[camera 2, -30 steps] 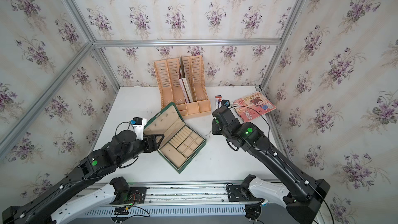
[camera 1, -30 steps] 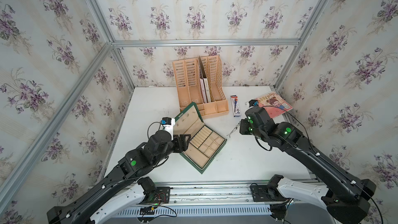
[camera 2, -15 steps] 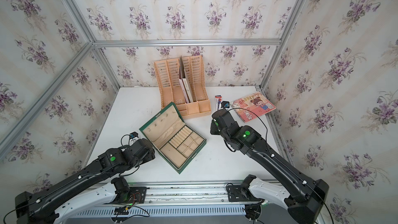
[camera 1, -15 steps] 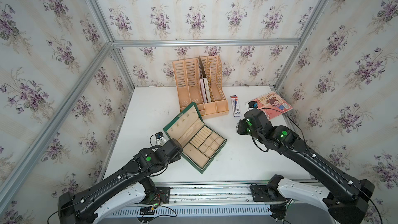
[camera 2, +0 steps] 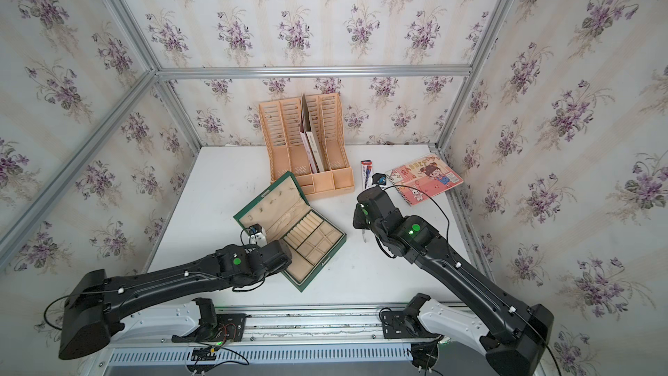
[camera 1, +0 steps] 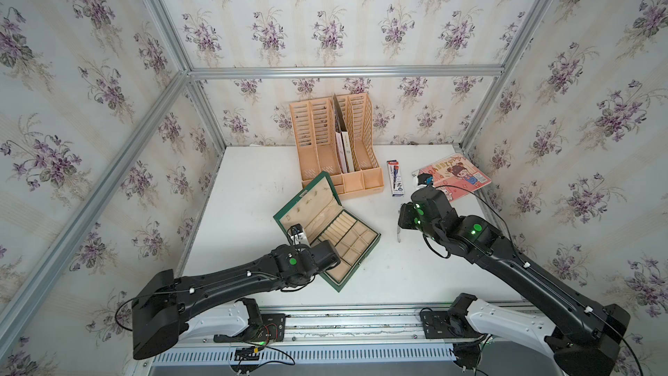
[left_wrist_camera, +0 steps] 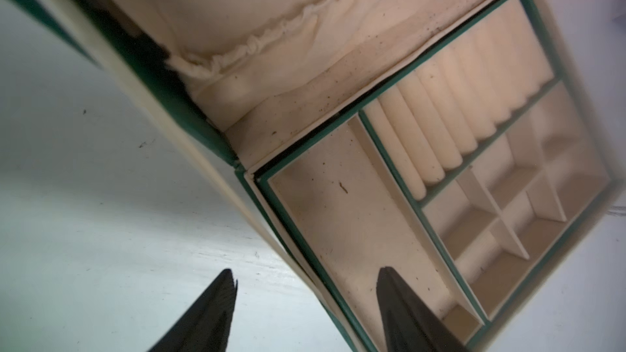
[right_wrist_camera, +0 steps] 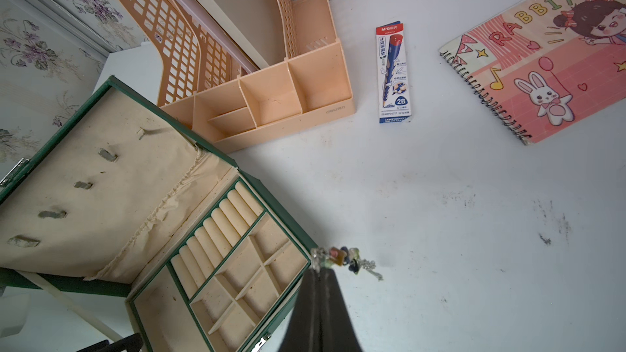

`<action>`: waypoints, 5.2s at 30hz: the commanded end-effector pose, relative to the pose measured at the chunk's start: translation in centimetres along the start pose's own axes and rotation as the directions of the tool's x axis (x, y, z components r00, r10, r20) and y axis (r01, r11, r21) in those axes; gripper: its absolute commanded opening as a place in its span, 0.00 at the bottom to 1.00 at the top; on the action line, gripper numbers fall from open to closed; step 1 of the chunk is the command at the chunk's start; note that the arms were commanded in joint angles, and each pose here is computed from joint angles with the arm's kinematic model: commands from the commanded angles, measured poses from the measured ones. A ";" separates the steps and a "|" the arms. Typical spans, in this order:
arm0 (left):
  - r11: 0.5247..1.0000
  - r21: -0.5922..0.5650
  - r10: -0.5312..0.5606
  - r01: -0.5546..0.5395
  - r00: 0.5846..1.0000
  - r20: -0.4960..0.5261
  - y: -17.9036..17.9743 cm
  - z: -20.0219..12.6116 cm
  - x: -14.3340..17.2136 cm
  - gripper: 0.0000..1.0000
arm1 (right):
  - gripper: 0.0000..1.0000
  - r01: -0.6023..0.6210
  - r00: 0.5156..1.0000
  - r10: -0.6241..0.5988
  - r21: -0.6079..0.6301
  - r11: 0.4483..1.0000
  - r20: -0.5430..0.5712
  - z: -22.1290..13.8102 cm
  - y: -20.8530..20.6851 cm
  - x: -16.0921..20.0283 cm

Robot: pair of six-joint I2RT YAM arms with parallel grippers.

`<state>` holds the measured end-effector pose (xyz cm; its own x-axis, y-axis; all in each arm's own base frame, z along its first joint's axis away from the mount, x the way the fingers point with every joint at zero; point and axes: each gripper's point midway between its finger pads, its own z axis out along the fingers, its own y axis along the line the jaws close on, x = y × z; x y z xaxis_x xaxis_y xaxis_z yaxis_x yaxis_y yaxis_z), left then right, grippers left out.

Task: Put jewelry chain into jewelry box
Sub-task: Pick up the necklace from the center of the board, then adjust the jewelry box at the center of the board, then open the fastener on the jewelry box.

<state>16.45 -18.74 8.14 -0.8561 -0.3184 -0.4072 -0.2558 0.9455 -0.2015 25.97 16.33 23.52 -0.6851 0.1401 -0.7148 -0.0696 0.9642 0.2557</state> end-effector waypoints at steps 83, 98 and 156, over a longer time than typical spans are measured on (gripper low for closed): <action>0.656 0.603 -0.524 0.453 0.849 -0.068 -13.0 -1.1 -16.8 0.50 | 0.00 0.111 0.964 -0.065 -0.167 0.980 0.257 -6.2 0.6 -3.7; 0.644 0.591 -0.558 0.486 0.827 -0.072 -12.2 -0.2 -17.0 0.46 | 0.00 0.115 0.961 -0.069 -0.160 0.980 0.267 -6.4 0.4 -3.8; 0.720 0.502 -0.516 0.479 0.853 -0.074 -9.8 0.9 -14.9 0.22 | 0.00 0.106 0.959 -0.053 -0.177 0.979 0.279 -7.2 0.3 -3.9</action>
<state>31.93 -23.31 14.30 -0.6262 -0.7647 -0.1519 -0.3981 0.4811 -0.7810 23.29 14.45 30.34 -0.4689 0.1263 -0.8742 -0.2700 0.9218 0.2780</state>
